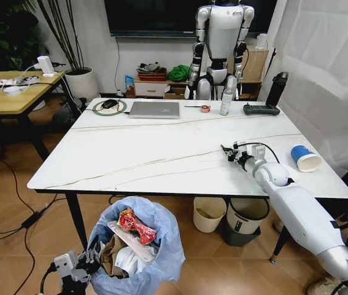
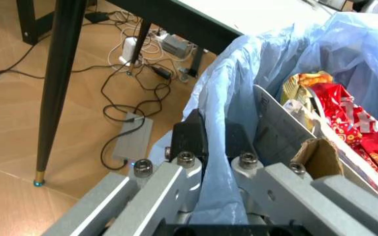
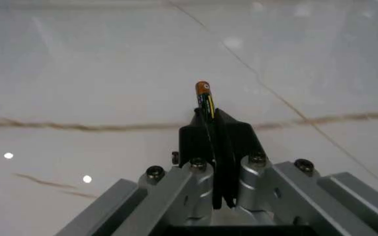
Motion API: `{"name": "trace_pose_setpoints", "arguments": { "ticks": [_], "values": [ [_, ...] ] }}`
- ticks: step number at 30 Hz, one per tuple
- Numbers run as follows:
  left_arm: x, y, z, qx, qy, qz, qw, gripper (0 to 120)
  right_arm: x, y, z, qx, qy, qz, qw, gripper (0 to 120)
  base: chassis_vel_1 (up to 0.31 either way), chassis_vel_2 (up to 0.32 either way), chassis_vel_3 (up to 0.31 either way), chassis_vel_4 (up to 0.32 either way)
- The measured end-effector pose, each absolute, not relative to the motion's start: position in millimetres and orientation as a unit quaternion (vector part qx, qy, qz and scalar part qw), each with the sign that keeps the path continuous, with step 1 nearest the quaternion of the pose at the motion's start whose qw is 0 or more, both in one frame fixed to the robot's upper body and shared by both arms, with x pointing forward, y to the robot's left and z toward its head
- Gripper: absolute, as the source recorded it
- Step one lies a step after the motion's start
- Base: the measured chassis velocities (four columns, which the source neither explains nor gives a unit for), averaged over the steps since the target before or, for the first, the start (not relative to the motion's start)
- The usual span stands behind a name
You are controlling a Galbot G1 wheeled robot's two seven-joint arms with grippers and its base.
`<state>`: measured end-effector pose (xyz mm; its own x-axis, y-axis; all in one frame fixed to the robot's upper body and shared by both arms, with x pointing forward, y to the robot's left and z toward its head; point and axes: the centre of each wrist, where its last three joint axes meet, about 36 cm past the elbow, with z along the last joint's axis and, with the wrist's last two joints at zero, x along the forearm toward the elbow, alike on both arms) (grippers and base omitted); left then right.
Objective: Pick up the trash bin and place the trash from the table into it.
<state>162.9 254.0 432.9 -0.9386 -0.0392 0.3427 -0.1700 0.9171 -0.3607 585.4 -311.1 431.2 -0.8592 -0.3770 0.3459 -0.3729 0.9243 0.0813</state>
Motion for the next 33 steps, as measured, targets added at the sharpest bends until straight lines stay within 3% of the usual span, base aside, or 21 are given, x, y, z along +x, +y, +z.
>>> {"name": "trace_pose_setpoints", "arguments": {
  "ticks": [5, 9, 18, 25, 33],
  "values": [
    [163.5, 253.9, 432.6, 0.055, -0.965, 0.197, 0.166, 0, 535.1, -269.3, 480.6, 0.326, -0.937, -0.079, 0.094, 0, 0.0, 0.0, 0.0, 0.0],
    [163.7, 253.7, 432.3, 0.055, -0.964, 0.198, 0.166, 0, 486.3, -233.7, 490.7, 0.411, -0.904, -0.092, 0.077, 0, 0.0, 0.0, 0.0, 0.0],
    [164.5, 254.7, 432.7, 0.056, -0.964, 0.198, 0.167, 0, 375.9, -154.8, 476.9, 0.554, -0.819, -0.111, 0.106, 0, 0.0, 0.0, 0.0, 0.0],
    [165.5, 253.9, 433.1, 0.056, -0.964, 0.199, 0.166, 0, 346.1, -142.0, 460.9, 0.572, -0.806, -0.096, 0.122, 0, 0.0, 0.0, 0.0, 0.0],
    [165.4, 251.2, 432.6, 0.053, -0.964, 0.201, 0.168, 0, 334.0, -145.5, 451.7, 0.56, -0.817, -0.073, 0.118, 25, 0.0, 0.0, 0.0, 0.0]
  ]
}}
